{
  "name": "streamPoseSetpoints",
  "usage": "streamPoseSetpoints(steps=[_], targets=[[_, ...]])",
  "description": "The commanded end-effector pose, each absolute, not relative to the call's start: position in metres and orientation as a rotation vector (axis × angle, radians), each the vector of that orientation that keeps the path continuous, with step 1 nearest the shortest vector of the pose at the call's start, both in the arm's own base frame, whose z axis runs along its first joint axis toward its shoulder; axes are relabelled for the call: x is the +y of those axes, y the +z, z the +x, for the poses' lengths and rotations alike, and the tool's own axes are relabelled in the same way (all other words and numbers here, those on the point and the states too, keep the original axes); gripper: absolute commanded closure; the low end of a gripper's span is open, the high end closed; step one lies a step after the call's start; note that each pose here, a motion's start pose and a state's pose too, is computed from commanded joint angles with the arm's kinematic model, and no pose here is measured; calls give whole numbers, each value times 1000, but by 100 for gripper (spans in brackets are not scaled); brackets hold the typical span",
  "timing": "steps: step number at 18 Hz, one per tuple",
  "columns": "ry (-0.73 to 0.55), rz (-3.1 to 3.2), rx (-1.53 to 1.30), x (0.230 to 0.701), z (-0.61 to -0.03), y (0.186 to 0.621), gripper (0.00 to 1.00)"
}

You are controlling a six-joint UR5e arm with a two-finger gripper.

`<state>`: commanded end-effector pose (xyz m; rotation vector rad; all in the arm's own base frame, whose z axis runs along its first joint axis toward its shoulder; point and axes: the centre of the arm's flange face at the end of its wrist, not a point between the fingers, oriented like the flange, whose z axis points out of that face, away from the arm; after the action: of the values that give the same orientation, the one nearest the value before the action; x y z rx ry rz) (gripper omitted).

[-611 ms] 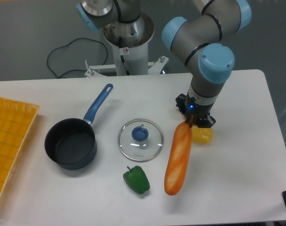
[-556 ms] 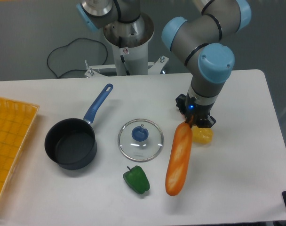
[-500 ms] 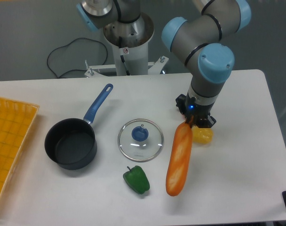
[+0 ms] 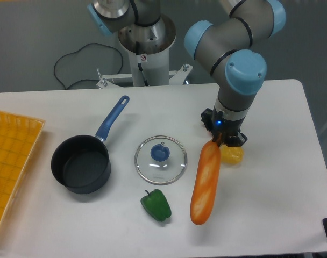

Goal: Place the long bread in the pot
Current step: 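Lower the gripper onto the end of the long orange bread and grasp it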

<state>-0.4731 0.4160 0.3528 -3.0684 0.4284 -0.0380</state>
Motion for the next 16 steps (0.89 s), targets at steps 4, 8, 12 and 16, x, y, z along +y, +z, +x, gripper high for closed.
streamPoseSetpoints(steps=[4,8,12,16], targets=[[-49,-3071,431,419,-471,349,100],[-23,-3128,494,429,-460,347,100],[-21,-3136,515,429,-457,347,100],[-23,-3148,527,425,-450,346,100]])
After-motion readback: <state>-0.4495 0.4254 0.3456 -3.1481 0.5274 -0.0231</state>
